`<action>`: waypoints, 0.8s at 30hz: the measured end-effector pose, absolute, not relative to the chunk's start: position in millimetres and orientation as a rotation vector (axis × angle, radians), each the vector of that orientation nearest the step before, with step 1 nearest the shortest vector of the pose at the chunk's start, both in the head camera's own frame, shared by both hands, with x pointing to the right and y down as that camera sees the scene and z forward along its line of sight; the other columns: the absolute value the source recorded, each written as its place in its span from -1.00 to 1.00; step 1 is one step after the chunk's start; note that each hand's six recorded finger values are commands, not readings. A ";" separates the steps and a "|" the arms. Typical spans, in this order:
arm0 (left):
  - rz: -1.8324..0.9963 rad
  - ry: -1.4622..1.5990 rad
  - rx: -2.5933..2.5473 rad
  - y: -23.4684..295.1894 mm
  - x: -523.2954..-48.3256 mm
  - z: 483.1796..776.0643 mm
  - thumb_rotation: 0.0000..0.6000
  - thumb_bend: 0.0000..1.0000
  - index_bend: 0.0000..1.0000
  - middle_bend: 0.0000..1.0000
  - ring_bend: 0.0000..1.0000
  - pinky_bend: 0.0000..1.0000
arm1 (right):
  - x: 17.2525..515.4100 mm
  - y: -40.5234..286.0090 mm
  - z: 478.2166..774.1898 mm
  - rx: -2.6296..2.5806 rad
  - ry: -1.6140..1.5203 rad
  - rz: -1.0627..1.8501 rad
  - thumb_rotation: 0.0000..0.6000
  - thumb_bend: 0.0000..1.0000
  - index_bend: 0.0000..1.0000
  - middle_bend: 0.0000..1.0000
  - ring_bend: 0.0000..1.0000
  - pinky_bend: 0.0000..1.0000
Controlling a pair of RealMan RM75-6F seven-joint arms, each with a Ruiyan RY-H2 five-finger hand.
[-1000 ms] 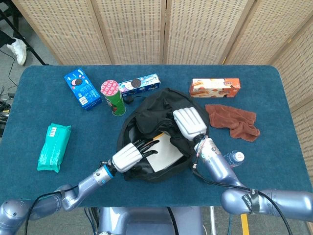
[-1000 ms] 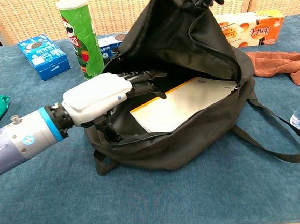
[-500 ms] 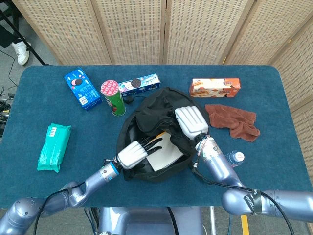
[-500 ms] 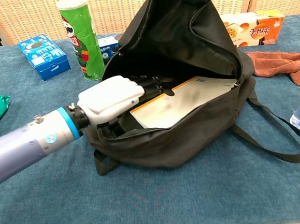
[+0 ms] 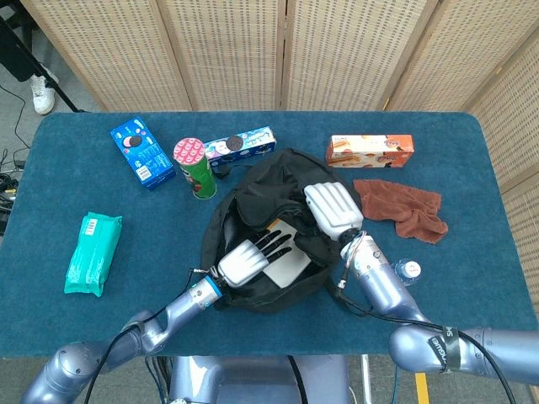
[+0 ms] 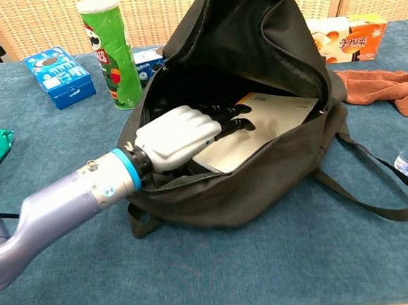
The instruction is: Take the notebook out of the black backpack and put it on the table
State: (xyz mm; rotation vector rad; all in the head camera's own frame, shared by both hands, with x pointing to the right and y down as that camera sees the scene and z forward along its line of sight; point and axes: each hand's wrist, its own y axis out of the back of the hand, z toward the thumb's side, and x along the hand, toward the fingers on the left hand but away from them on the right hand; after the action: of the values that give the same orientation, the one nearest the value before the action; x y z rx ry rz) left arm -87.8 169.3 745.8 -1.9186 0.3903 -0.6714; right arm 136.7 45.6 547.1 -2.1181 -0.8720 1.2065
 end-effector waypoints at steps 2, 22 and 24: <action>-0.672 0.391 -1.914 170.1 -83.2 746.9 1.00 -0.40 -0.72 -1.00 -1.00 -0.70 | 137.0 45.5 546.2 -2.118 -0.872 1.205 1.00 0.35 0.22 0.33 0.38 0.34; -0.667 0.456 -1.886 154.6 -80.5 742.9 1.00 0.28 -0.49 -0.94 -0.95 -0.70 | 138.5 41.4 544.0 -2.103 -0.875 1.199 1.00 0.34 0.22 0.33 0.38 0.34; -0.662 0.469 -1.887 153.5 -80.5 741.3 1.00 0.27 -0.14 -0.75 -0.82 -0.70 | 138.8 41.0 544.2 -2.102 -0.877 1.199 1.00 0.35 0.22 0.33 0.38 0.34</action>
State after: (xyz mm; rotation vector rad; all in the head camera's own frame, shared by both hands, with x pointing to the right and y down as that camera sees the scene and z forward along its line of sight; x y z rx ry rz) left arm -80.5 153.5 741.3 -1.8874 0.4686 -0.6619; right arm 138.8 41.0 544.2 -2.1017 -0.8773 1.1992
